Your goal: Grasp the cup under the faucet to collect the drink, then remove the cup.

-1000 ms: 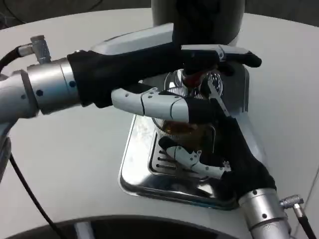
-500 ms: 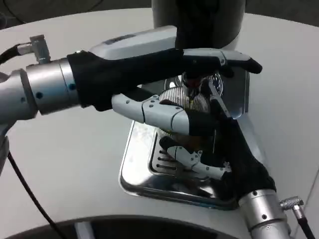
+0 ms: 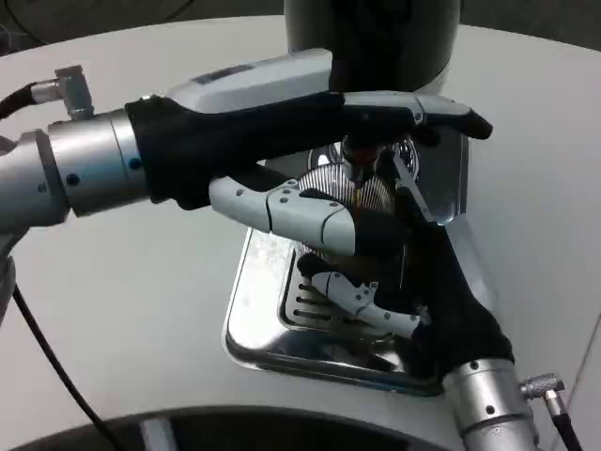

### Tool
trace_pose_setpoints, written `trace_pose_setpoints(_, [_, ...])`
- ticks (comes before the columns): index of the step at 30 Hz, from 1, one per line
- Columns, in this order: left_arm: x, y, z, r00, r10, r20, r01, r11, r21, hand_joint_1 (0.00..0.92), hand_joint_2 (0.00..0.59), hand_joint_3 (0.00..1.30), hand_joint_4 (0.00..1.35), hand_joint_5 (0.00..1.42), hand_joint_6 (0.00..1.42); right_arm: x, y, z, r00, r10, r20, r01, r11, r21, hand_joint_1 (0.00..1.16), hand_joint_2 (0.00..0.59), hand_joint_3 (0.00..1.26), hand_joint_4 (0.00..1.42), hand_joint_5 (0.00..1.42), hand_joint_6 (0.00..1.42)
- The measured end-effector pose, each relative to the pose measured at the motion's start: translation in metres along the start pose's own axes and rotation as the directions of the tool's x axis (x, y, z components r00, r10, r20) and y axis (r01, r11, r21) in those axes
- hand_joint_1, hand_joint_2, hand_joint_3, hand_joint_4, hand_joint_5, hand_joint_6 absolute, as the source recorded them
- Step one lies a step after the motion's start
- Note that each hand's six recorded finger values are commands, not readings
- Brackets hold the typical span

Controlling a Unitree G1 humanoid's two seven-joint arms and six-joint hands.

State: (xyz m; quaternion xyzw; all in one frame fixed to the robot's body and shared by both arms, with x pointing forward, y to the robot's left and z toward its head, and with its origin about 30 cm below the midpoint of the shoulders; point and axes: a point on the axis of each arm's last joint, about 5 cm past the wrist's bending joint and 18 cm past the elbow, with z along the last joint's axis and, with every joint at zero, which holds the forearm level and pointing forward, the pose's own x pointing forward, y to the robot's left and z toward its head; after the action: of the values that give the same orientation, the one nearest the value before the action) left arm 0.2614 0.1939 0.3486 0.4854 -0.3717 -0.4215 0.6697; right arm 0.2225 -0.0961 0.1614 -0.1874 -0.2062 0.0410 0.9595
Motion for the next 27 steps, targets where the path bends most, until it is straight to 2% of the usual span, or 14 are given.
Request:
trace_pose_setpoints(14, [0.000,0.000,0.0000,1.000,0.000,-0.001,0.000,1.000,0.000,0.000,0.111,0.15,0.09,0.16,0.14,-0.001,0.0067,-0.0003,1.0000,-0.009,0.001,0.009,1.000,0.011,0.77,0.212,0.10,0.14,0.20,0.00])
trace_pose_setpoints(19, [0.000,0.000,0.0000,1.000,0.000,0.000,0.000,1.000,0.000,0.000,0.111,0.15,0.09,0.16,0.14,-0.001,0.0101,0.0007,1.0000,0.001,0.007,-0.001,1.000,0.018,0.77,0.212,0.12,0.15,0.21,0.01])
trace_pose_setpoints(27, [-0.001,0.000,0.0001,1.000,-0.001,-0.002,0.001,1.000,0.001,0.000,0.112,0.16,0.09,0.16,0.16,-0.002,0.0142,0.0010,0.9998,-0.017,0.013,0.016,0.999,0.027,0.77,0.212,0.16,0.19,0.24,0.03])
